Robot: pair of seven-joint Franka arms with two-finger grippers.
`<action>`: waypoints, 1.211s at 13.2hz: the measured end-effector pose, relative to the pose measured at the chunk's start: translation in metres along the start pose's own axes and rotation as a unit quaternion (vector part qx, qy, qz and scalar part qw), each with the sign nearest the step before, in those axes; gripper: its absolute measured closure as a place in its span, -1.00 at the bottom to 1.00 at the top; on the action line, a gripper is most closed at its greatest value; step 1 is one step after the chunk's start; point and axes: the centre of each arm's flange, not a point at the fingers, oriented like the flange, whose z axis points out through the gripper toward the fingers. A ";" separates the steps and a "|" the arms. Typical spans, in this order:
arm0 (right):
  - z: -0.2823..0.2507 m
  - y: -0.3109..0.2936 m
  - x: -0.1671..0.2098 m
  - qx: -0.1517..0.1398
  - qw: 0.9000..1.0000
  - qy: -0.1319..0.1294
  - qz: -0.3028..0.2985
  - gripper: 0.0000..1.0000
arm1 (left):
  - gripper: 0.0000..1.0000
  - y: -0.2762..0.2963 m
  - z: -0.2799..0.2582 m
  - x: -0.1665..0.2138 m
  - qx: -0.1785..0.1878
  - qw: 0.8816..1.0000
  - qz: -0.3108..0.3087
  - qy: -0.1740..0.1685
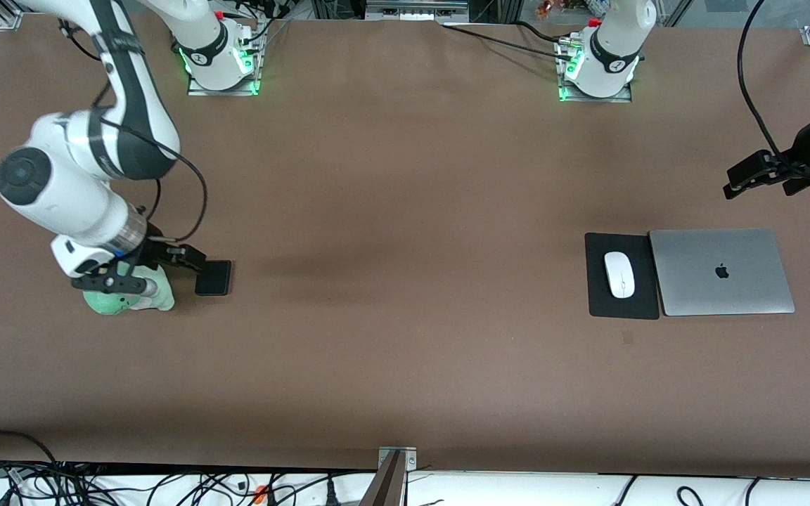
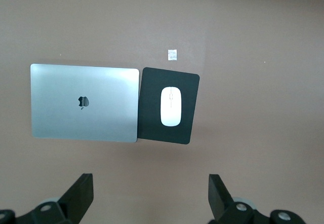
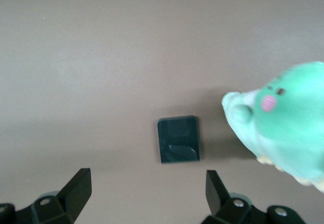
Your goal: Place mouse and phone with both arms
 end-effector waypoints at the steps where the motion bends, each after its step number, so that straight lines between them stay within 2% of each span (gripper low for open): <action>1: -0.025 0.008 -0.004 0.000 1.000 -0.011 0.003 -1.00 | -1.00 0.000 0.001 0.000 0.000 1.000 0.000 -0.001; 4: -0.096 0.039 -0.025 0.002 0.999 -0.053 0.005 -1.00 | -1.00 0.000 0.002 0.001 0.000 1.000 -0.001 -0.003; 8: -0.140 0.083 -0.044 0.008 0.997 -0.070 0.024 -1.00 | -1.00 -0.003 0.003 -0.001 0.000 1.000 -0.003 -0.013; 12: -0.176 0.097 -0.060 -0.013 0.997 -0.072 0.020 -1.00 | -1.00 -0.003 0.001 -0.001 0.000 1.000 -0.004 -0.011; 16: -0.206 0.082 -0.059 -0.013 0.999 -0.045 0.006 -1.00 | -1.00 -0.002 0.001 -0.001 -0.001 1.000 -0.005 -0.012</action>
